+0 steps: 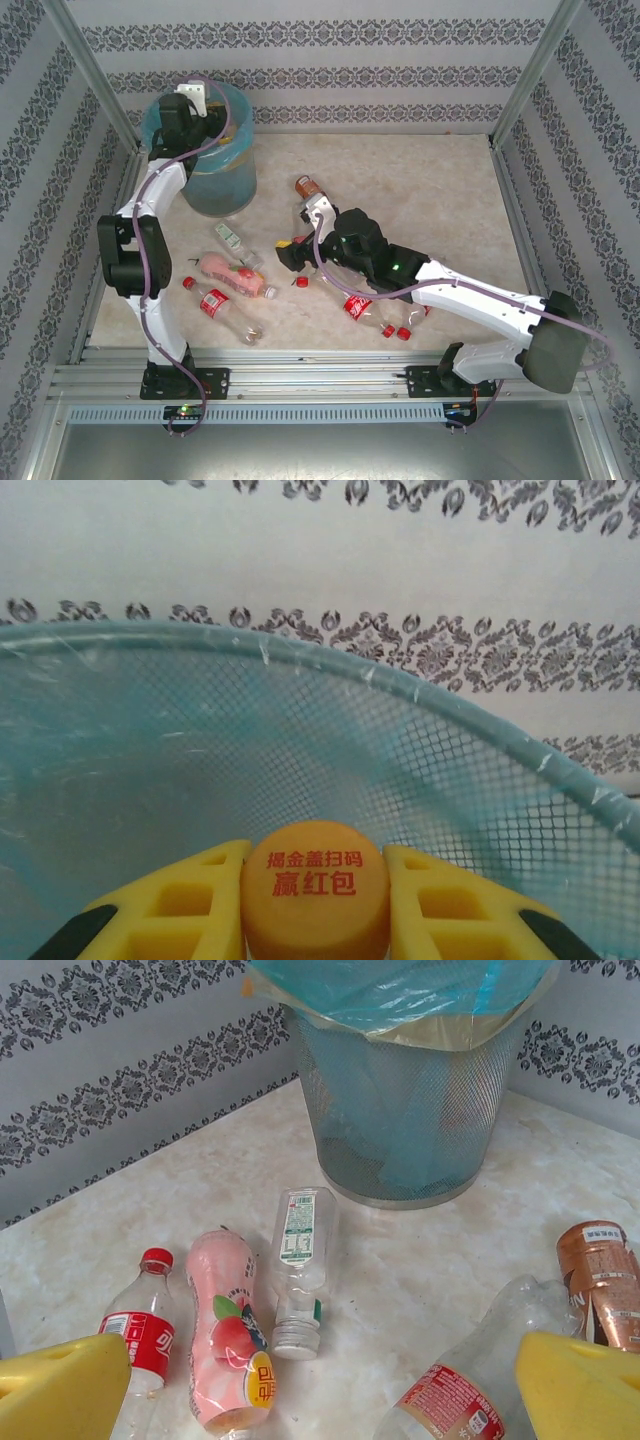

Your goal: Put the plastic bottles in the bin

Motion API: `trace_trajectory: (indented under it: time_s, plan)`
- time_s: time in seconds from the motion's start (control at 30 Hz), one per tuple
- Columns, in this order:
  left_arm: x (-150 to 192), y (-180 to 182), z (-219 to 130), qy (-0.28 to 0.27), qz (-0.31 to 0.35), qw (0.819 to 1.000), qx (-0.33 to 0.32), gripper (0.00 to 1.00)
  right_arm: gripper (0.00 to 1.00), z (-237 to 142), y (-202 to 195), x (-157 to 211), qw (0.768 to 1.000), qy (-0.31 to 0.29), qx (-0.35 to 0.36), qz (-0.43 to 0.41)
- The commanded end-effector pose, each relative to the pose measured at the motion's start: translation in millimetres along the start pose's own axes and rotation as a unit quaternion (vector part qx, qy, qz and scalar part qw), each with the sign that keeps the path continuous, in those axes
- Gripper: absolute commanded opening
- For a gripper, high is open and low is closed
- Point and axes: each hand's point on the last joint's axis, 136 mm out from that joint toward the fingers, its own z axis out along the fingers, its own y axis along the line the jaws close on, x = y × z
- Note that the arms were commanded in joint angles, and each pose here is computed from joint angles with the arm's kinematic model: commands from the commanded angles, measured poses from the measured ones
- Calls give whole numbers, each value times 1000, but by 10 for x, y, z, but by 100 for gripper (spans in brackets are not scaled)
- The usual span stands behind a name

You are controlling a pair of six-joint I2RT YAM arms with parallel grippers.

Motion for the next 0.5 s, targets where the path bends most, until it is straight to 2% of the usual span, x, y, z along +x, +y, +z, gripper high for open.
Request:
trace_trajectory:
  time_s: [0.0, 0.17, 0.27, 0.47]
  plan:
    - [113, 56, 84, 1, 30, 1000, 4, 0, 98, 53, 6, 33, 1000, 7, 7, 13]
    - [274, 90, 152, 21, 23, 1000, 1, 7, 98, 88, -3, 71, 1000, 18, 9, 16]
    - [298, 107, 172, 23, 18, 1000, -2, 0, 98, 93, -8, 80, 1000, 20, 11, 15]
    - [256, 129, 139, 31, -69, 997, 13, 0, 98, 95, -11, 83, 1000, 23, 13, 14]
